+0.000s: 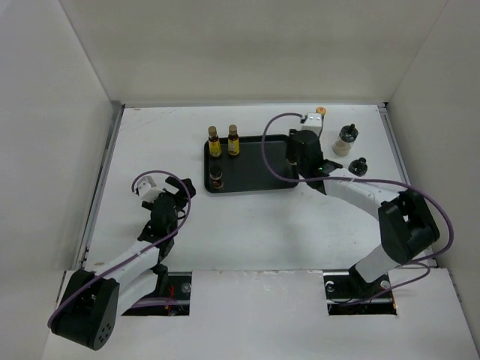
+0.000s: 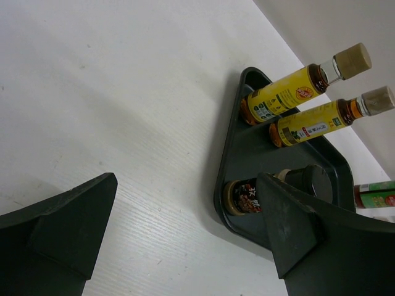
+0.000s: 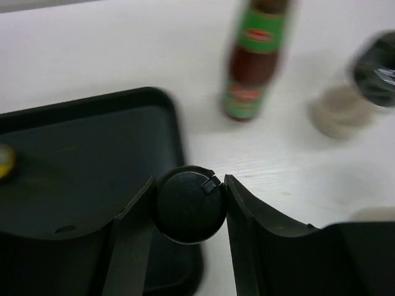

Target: Organize the condiment bottles

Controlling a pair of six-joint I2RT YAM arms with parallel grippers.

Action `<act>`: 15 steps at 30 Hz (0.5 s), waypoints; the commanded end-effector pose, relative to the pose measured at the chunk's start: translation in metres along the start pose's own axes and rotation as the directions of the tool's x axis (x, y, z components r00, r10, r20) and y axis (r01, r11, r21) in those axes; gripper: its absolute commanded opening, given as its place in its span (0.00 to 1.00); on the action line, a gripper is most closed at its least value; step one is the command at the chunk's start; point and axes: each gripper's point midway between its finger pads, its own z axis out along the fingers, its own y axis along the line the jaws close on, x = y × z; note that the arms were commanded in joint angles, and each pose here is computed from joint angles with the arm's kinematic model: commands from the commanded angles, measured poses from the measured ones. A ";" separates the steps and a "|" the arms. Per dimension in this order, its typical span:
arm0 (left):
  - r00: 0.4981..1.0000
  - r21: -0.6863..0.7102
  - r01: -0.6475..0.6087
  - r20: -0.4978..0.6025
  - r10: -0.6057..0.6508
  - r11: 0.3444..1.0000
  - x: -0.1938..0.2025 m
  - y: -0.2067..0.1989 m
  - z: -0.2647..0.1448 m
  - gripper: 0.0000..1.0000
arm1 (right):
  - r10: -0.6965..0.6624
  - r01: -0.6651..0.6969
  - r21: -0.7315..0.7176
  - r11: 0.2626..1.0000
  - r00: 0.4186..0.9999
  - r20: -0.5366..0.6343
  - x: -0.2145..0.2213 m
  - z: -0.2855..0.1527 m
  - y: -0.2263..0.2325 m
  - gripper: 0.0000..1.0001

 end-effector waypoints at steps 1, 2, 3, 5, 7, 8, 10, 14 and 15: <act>0.999 0.036 0.033 0.034 -0.034 0.999 -0.010 -0.011 0.001 1.00 | 0.055 -0.025 -0.220 0.975 0.990 0.130 -0.057 -0.027 0.085 0.38; 0.999 0.037 0.035 0.039 -0.037 0.999 -0.012 -0.011 0.001 1.00 | 0.055 -0.018 -0.266 0.964 0.990 0.131 -0.060 -0.032 0.107 0.38; 0.998 0.036 0.037 0.045 -0.038 0.999 -0.013 -0.011 0.001 1.00 | 0.051 -0.008 -0.308 0.951 0.990 0.132 -0.061 -0.038 0.128 0.39; 0.998 0.031 0.037 0.048 -0.038 0.999 -0.014 -0.010 0.001 1.00 | 0.044 0.008 -0.375 0.927 0.990 0.130 -0.065 -0.046 0.164 0.39; 0.998 0.034 0.040 0.050 -0.041 0.999 -0.015 -0.009 0.000 1.00 | 0.028 0.029 -0.426 0.904 0.991 0.128 -0.065 -0.049 0.195 0.39; 0.998 0.035 0.041 0.053 -0.043 0.999 -0.016 -0.009 0.000 1.00 | 0.019 0.040 -0.450 0.892 0.992 0.124 -0.064 -0.051 0.210 0.39; 0.997 0.035 0.043 0.060 -0.045 0.998 -0.017 -0.009 0.000 1.00 | -0.003 0.061 -0.486 0.872 0.993 0.119 -0.062 -0.055 0.236 0.39; 0.998 0.035 0.040 0.048 -0.042 0.999 -0.015 -0.009 0.001 1.00 | -0.043 0.094 -0.526 0.845 0.993 0.108 -0.051 -0.055 0.271 0.39; 0.998 0.034 0.041 0.054 -0.043 0.999 -0.016 -0.009 0.000 1.00 | -0.049 0.099 -0.532 0.841 0.993 0.107 -0.048 -0.055 0.277 0.39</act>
